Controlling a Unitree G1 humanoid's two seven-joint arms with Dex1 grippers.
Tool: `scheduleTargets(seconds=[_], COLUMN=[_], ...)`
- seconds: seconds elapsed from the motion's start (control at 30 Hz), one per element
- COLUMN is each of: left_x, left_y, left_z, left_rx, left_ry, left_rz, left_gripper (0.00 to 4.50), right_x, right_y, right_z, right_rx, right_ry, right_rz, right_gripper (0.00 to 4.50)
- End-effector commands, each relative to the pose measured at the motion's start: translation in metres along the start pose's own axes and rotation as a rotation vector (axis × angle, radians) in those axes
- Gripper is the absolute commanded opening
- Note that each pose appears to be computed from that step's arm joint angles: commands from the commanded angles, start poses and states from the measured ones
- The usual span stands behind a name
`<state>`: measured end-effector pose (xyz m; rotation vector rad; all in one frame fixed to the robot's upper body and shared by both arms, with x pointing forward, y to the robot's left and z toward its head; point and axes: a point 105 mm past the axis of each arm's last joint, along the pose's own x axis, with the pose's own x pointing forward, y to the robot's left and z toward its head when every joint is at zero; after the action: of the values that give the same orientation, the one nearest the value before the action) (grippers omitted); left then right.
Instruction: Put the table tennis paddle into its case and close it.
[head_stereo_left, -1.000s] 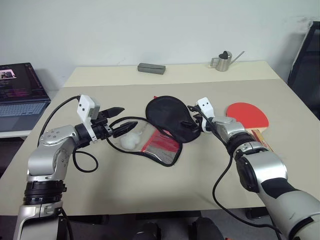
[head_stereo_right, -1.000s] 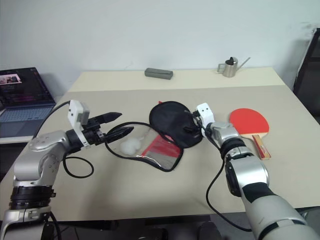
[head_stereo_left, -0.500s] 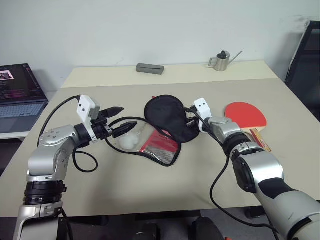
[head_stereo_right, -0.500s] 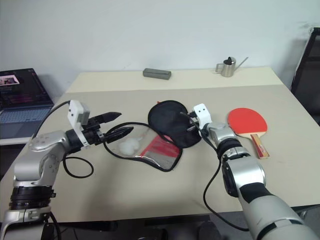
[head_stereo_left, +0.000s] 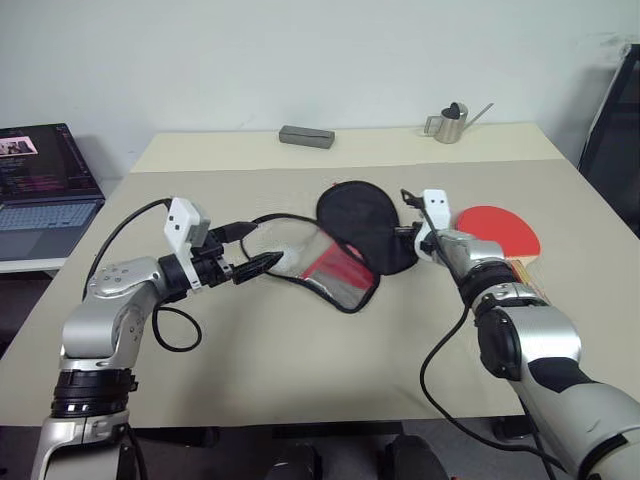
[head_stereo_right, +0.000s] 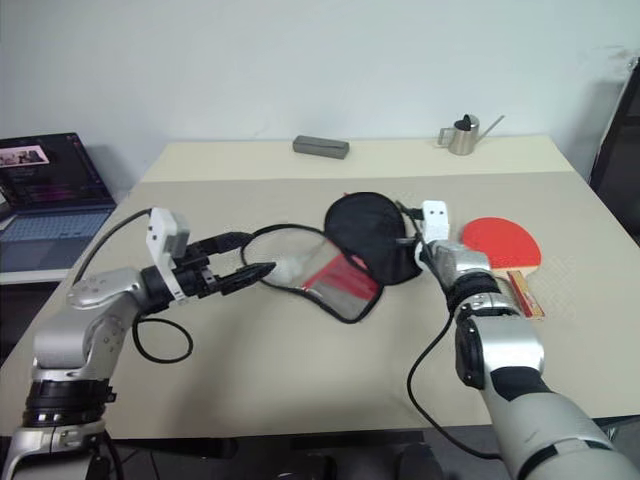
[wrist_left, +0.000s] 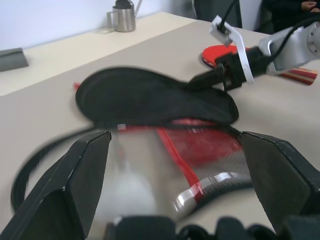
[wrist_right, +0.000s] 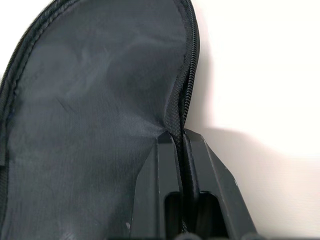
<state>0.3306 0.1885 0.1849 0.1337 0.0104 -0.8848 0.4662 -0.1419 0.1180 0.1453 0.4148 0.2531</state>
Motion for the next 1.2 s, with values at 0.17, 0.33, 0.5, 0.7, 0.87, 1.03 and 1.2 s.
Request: scheduleTargets(seconds=[0.17,0.33,0.5,0.7,0.87,1.03,1.2], left_x=[0.008,0.013,0.016,0.017,0.016,0.015,0.016], left_y=[-0.008,-0.013,-0.017,-0.018,-0.019,-0.021,-0.022], left_z=[0.013,0.012,0.013,0.012,0.010,0.009,0.008], left_rx=[0.032,0.028,0.028,0.028,0.029,0.028,0.029], left_ry=[-0.034,-0.037,-0.041,-0.038,-0.032,-0.028,-0.025], left_rz=[-0.054,-0.079,-0.099,-0.109,-0.111,-0.111,-0.114], left_gripper=[4.50,4.50,4.50,4.50,4.50,4.50,4.50], right_x=[-0.025,-0.043,-0.056,-0.059,-0.058,-0.057,-0.057], right_y=[-0.023,-0.005,0.023,0.029,0.013,0.007,0.007], right_z=[0.024,0.011,-0.011,-0.022,-0.022,-0.023,-0.019], right_rx=[0.048,0.121,0.161,0.173,0.145,0.133,0.132], right_ry=[-0.081,-0.079,-0.043,-0.027,-0.032,-0.030,-0.043], right_rz=[-0.096,-0.110,-0.089,-0.107,-0.158,-0.168,-0.164], right_gripper=[0.04,0.04,0.04,0.04,0.04,0.26,1.68])
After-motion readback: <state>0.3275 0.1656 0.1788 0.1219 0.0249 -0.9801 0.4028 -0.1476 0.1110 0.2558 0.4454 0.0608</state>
